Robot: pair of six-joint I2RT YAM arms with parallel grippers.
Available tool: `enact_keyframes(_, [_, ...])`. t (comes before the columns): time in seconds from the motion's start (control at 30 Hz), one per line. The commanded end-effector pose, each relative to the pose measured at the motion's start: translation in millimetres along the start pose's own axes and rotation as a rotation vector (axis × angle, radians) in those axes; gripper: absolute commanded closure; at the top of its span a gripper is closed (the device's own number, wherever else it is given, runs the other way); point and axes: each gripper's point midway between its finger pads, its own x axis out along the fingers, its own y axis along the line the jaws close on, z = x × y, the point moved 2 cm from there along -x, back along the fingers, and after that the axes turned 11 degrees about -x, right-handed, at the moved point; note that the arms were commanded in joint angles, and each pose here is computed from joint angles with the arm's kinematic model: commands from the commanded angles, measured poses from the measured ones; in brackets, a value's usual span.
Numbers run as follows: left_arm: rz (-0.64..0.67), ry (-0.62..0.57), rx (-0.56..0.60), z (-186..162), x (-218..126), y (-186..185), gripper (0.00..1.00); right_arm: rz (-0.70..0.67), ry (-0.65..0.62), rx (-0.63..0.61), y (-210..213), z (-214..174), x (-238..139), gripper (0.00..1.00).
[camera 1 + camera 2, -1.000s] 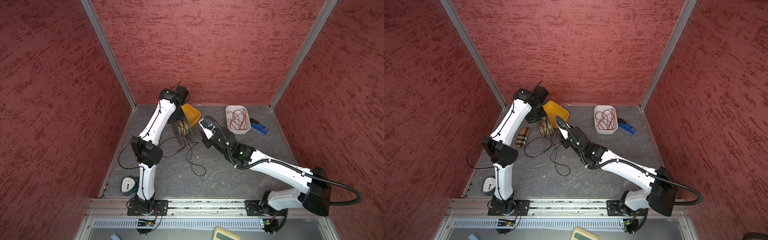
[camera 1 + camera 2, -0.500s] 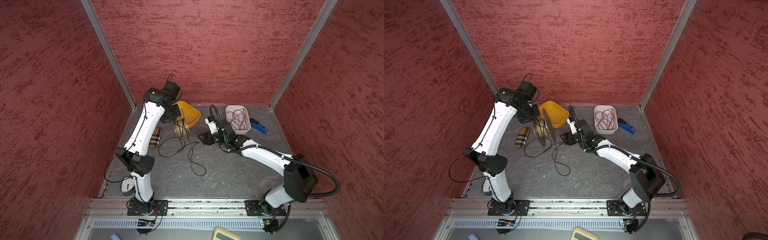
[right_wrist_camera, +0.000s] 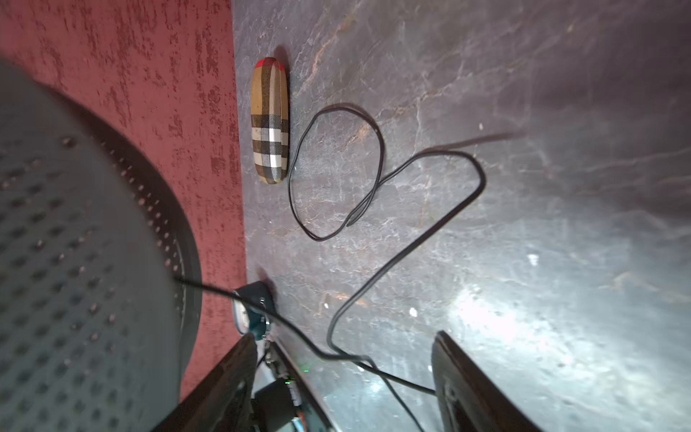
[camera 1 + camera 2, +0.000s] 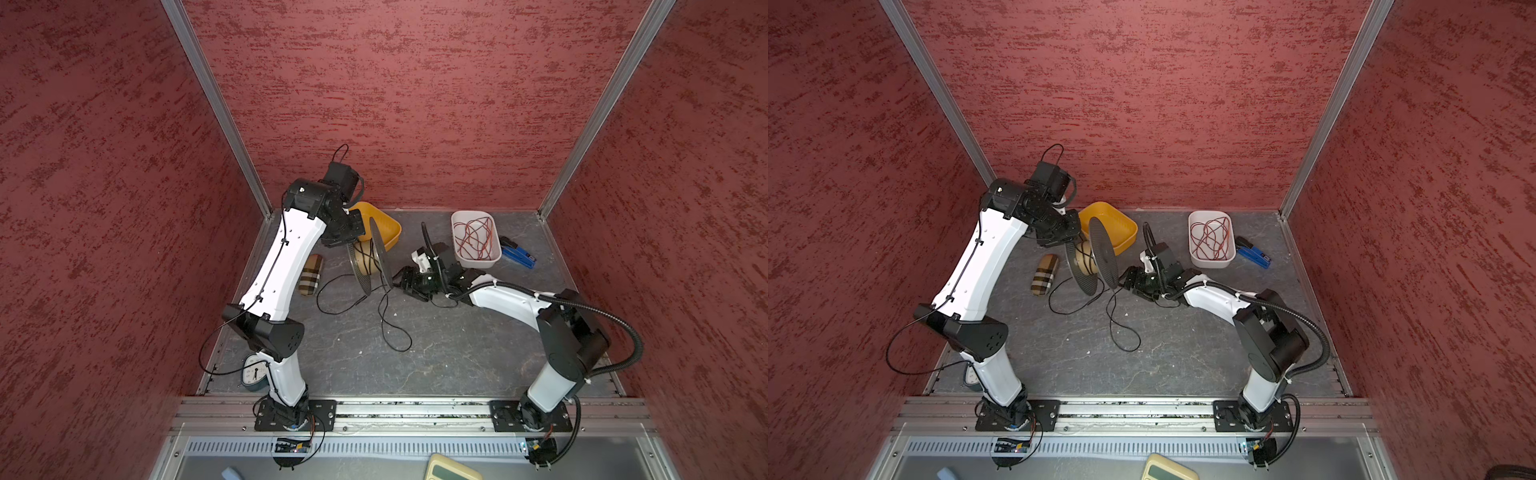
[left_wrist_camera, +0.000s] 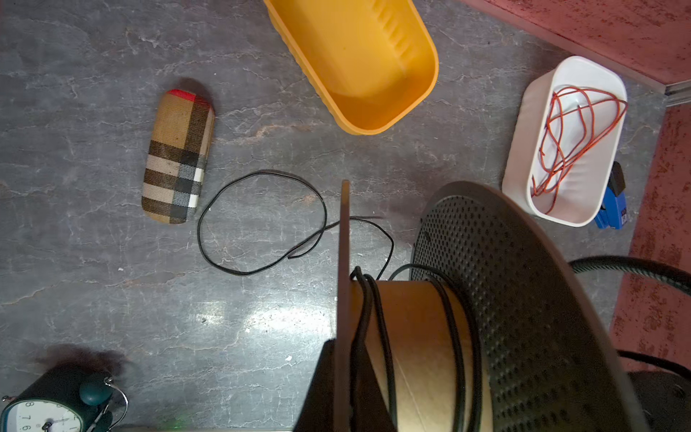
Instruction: Wrap the cables
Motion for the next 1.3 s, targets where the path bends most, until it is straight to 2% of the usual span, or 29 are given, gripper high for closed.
enact_keyframes(0.0, [-0.134,-0.047,0.031,1,-24,-19,1.0,0.047,0.033,0.154,8,7,11,0.25])
enact_keyframes(0.13, [-0.178,-0.044,0.049,-3,-32,-27,1.0,0.06,0.067,0.252,-2,6,30,0.27])
enact_keyframes(0.3, [-0.239,-0.052,0.066,-6,-48,-33,1.0,0.078,0.065,0.272,-5,12,41,0.36])
enact_keyframes(0.47, [-0.294,-0.075,0.082,-6,-69,-33,1.0,0.077,0.025,0.283,-9,19,33,0.73])
enact_keyframes(0.57, [-0.347,-0.12,0.043,2,-96,-28,1.0,0.027,-0.066,0.28,-20,27,2,0.99])
enact_keyframes(0.7, [-0.429,-0.216,-0.028,19,-140,-14,1.0,-0.04,-0.211,0.315,-41,31,-58,1.0])
enact_keyframes(0.8, [-0.425,-0.279,-0.112,32,-155,8,1.0,-0.108,-0.321,0.36,-61,27,-109,1.0])
enact_keyframes(0.9, [-0.35,-0.31,-0.184,44,-149,31,1.0,-0.212,-0.415,0.421,-89,14,-156,1.0])
enact_keyframes(1.03, [-0.238,-0.292,-0.277,52,-133,61,1.0,-0.328,-0.52,0.509,-128,-10,-211,1.0])
enact_keyframes(1.17, [-0.147,-0.304,-0.329,63,-125,88,1.0,-0.463,-0.577,0.515,-149,-23,-258,1.0])
enact_keyframes(1.27, [-0.064,-0.318,-0.355,71,-121,109,1.0,-0.601,-0.612,0.458,-150,-23,-287,1.0])
